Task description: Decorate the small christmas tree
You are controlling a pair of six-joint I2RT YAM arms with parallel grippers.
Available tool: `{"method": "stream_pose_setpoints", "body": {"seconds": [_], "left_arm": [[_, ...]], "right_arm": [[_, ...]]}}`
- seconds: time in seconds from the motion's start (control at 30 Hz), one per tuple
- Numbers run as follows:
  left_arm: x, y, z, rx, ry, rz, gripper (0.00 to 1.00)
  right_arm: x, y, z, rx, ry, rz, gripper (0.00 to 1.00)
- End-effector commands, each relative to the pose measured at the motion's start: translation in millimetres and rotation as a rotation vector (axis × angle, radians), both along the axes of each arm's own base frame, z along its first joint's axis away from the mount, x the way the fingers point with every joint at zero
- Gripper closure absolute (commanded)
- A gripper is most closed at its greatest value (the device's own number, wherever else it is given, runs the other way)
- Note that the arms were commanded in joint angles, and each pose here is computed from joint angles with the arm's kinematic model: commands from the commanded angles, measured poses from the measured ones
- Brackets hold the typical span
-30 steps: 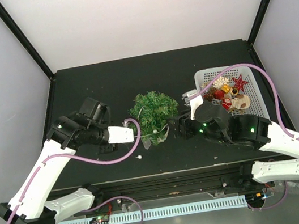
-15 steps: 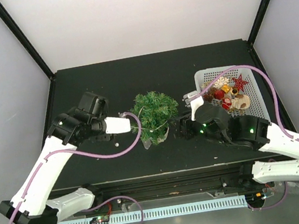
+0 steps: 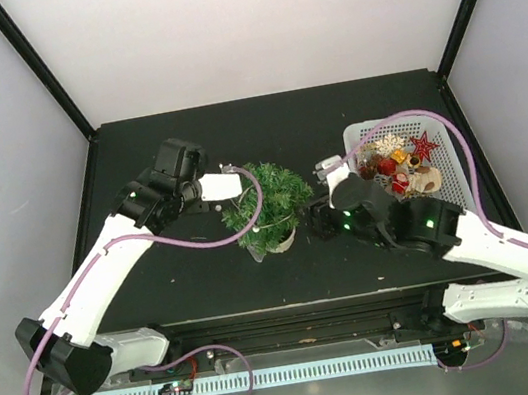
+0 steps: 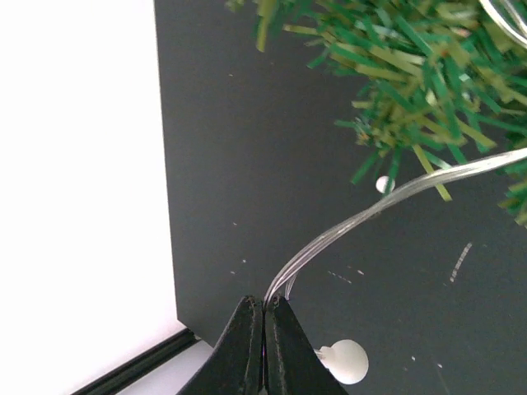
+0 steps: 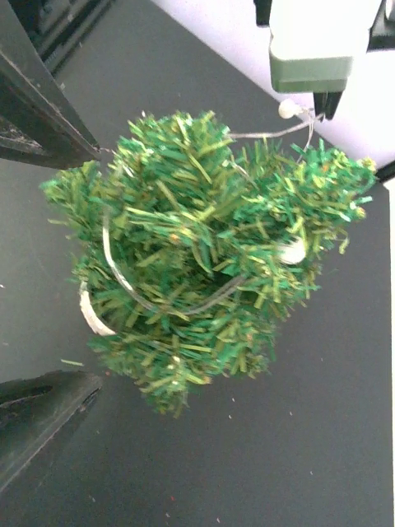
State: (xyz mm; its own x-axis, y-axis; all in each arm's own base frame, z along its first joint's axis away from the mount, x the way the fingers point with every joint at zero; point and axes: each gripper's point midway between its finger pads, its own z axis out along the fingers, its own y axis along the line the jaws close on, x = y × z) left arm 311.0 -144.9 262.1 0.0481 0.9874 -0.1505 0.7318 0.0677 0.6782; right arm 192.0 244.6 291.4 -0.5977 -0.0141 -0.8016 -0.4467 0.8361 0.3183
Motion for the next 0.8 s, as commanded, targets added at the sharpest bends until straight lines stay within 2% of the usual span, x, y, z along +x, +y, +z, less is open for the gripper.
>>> {"method": "stream_pose_setpoints", "body": {"seconds": [0.0,0.23,0.5,0.77], "left_arm": [[20,-6,19,-0.067,-0.098,0.034,0.99],[23,-12,22,-0.146,-0.098,0.038,0.98],[22,-15,17,-0.177,-0.081,0.031,0.98],[22,-16,14,-0.200,-0.068,0.038,0.98]], "right_arm": [[29,3,16,-0.083,-0.058,-0.072,0.31],[44,12,-22,-0.225,-0.002,-0.085,0.31],[29,10,-55,-0.212,0.037,-0.021,0.28],[41,17,-76,-0.277,0.053,-0.024,0.27]]}}
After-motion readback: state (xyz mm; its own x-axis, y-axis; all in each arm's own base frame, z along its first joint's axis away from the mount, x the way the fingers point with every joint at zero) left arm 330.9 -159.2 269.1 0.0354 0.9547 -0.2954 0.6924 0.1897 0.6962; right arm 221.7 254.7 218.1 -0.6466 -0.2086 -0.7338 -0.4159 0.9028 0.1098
